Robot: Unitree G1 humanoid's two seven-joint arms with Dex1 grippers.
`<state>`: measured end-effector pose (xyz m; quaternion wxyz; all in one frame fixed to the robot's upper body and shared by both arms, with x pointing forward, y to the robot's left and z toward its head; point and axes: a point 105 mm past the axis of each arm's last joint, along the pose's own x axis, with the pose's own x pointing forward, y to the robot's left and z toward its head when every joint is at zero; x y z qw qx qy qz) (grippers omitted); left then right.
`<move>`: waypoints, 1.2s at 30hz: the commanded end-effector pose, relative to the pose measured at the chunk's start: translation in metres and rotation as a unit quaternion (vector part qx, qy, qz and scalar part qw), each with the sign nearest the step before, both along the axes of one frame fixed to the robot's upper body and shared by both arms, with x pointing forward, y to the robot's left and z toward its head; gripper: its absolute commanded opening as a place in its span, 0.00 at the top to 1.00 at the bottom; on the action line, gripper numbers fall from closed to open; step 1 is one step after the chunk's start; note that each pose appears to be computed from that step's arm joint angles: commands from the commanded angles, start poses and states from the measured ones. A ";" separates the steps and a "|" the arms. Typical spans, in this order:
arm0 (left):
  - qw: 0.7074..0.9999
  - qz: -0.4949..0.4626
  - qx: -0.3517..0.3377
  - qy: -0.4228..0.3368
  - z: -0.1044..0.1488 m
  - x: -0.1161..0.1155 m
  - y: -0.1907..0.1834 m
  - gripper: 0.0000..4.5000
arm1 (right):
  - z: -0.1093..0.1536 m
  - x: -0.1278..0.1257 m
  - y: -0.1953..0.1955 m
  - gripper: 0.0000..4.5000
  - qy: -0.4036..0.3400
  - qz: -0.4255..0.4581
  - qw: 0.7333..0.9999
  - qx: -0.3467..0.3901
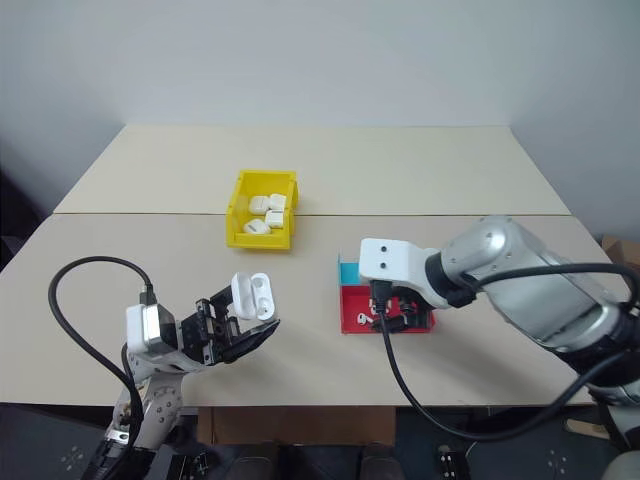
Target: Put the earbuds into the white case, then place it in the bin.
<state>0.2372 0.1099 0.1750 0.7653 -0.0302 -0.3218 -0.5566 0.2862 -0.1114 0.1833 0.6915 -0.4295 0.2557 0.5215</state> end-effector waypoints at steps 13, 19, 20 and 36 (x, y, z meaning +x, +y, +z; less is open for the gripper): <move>0.997 -0.023 0.063 -0.036 -0.011 -0.021 0.029 0.39 | -0.031 0.023 0.031 0.37 0.005 0.002 0.999 -0.040; 0.996 -0.023 0.073 -0.037 -0.016 -0.025 0.034 0.39 | -0.039 0.030 0.028 0.37 0.008 -0.016 0.999 -0.049; 0.996 -0.022 0.074 -0.037 -0.016 -0.025 0.034 0.39 | -0.039 0.030 0.027 0.37 0.008 -0.018 0.999 -0.049; 0.998 -0.012 0.058 -0.033 -0.012 -0.030 0.030 0.39 | -0.047 0.031 0.024 0.37 0.020 -0.022 0.998 -0.056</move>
